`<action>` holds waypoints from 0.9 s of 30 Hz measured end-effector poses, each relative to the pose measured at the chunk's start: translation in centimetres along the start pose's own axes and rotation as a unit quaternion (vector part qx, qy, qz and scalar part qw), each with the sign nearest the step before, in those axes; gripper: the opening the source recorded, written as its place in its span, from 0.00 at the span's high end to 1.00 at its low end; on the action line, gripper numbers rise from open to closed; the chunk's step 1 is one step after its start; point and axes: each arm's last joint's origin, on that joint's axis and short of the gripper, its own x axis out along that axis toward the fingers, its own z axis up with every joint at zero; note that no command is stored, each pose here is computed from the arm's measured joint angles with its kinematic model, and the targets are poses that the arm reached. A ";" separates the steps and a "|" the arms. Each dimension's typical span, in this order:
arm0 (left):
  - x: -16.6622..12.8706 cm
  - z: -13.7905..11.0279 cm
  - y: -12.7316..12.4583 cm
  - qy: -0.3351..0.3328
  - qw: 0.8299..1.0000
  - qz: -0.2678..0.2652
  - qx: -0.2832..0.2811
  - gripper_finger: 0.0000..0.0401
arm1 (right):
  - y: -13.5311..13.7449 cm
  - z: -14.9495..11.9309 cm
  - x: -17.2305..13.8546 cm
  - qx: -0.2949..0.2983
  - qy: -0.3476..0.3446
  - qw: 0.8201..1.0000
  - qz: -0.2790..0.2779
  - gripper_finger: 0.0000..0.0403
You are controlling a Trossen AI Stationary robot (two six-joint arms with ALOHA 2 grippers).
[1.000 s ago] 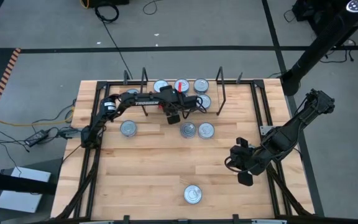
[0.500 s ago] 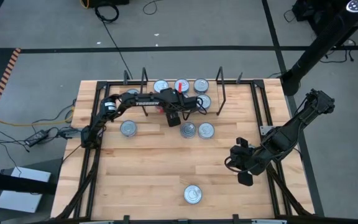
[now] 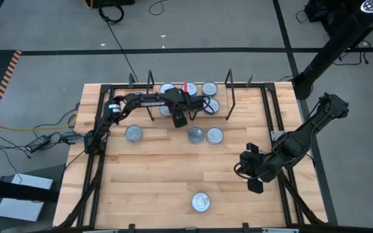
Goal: Stack canned seafood by type on shelf
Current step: Put the red tuna can on the shelf
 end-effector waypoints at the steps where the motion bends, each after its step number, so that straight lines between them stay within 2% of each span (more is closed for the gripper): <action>1: 0.1 0.0 0.2 0.001 1.000 0.002 -0.001 0.31 | 0.0 0.0 0.0 0.000 0.000 1.000 0.000 0.99; 10: 0.4 0.0 1.0 0.007 1.000 0.010 0.001 0.32 | 0.0 0.0 0.0 0.000 0.000 1.000 0.000 0.99; 17: -2.6 0.5 0.6 -0.020 1.000 0.007 -0.006 0.37 | 0.0 0.0 0.0 0.000 0.000 1.000 0.000 0.99; 22: -4.1 -0.1 1.4 -0.022 0.998 -0.038 -0.045 0.51 | 0.0 0.0 0.0 -0.001 0.002 1.000 -0.002 0.99; 27: -3.1 -0.8 2.7 0.020 0.998 -0.040 -0.051 0.76 | 0.0 0.0 0.0 -0.003 0.002 1.000 -0.002 0.99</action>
